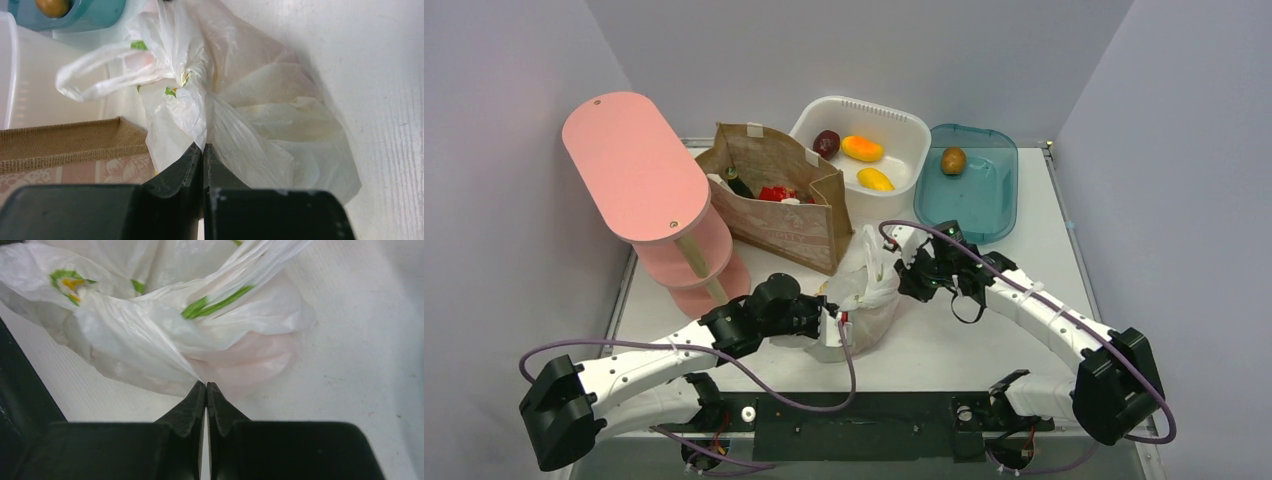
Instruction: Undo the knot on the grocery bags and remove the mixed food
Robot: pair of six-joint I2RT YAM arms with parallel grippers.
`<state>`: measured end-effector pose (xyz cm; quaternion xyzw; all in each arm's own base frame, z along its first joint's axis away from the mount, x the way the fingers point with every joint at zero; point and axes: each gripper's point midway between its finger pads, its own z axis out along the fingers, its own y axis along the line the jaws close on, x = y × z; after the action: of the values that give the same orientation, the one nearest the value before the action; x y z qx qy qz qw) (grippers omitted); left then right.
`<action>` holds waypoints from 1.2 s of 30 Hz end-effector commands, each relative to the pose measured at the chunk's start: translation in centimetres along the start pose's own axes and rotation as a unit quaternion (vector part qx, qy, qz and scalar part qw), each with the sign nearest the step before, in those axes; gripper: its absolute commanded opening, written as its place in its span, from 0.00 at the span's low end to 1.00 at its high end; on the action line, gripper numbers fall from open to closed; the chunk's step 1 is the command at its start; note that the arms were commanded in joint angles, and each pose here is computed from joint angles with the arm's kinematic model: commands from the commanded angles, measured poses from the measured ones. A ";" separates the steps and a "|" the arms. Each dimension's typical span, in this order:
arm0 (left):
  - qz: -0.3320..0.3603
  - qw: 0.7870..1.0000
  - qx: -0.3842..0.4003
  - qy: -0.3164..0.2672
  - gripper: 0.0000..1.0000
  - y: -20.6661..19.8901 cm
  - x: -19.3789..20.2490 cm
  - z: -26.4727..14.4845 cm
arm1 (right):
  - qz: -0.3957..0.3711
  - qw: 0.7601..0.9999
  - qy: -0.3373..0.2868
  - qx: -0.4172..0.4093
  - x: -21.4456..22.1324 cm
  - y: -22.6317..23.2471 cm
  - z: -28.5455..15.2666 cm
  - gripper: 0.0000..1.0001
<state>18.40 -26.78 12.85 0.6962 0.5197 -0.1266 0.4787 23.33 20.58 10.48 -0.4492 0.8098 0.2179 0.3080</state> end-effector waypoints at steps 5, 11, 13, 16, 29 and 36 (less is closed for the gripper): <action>-0.010 0.999 0.015 0.038 0.00 -1.8 2.7 -1.5 | 0.007 0.993 0.038 0.113 2.7 -4.6 -3.3 0.00; -0.017 1.000 -0.006 0.021 0.00 -0.9 1.7 -1.9 | 0.007 0.999 0.006 0.050 1.4 -2.3 -3.8 0.00; -0.013 1.000 -0.018 0.004 0.00 -0.1 0.7 -1.9 | 0.004 1.000 -0.028 0.012 -0.4 -0.8 -4.1 0.14; -0.004 1.000 -0.022 -0.010 0.00 0.4 0.0 -1.7 | -0.004 0.997 -0.078 -0.017 -3.1 1.0 -4.3 0.57; 0.006 1.000 -0.008 -0.022 0.00 0.4 -0.7 -0.8 | -0.164 0.978 -0.105 -0.071 -6.8 5.3 1.6 0.80; 0.004 1.000 -0.015 -0.012 0.00 0.8 -0.4 -0.7 | -0.181 0.981 -0.049 -0.044 -4.4 4.4 4.5 0.48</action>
<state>17.62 -24.96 10.86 0.7013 0.5335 -0.1245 0.4561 20.67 27.32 9.34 -0.5864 0.7042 0.2461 0.3157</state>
